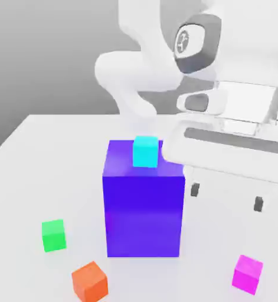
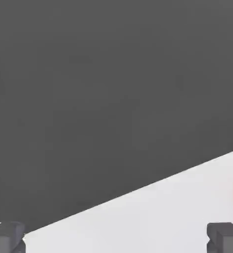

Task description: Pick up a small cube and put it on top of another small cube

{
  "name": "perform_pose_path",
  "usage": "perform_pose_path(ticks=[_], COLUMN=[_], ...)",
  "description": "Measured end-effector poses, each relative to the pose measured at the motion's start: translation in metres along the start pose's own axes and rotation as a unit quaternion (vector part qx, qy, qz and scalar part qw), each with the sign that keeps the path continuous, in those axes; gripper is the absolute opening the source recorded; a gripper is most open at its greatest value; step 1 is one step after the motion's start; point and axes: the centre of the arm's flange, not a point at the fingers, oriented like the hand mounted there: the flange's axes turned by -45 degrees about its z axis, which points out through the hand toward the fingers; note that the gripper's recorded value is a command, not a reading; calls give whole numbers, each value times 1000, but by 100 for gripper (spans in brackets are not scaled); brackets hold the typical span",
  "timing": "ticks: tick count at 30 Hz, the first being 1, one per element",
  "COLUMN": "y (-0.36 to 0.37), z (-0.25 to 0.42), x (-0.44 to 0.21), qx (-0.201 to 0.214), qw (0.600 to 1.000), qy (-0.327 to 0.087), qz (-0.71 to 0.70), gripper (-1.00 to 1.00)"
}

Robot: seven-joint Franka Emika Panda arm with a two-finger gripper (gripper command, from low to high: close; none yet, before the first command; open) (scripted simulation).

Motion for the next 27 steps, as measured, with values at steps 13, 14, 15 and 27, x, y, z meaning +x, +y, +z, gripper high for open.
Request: perform_pose_path(ticks=[13,14,15,27], y=[-45,-44,-44,-39], z=[159,167,167,114], x=[-107,-110,-110,-89], qx=[3,2,2,-2], qw=[991,991,991,991], qy=[-117,-118,-118,-118], qz=[71,70,70,61], gripper=[0,-100,-100,-100])
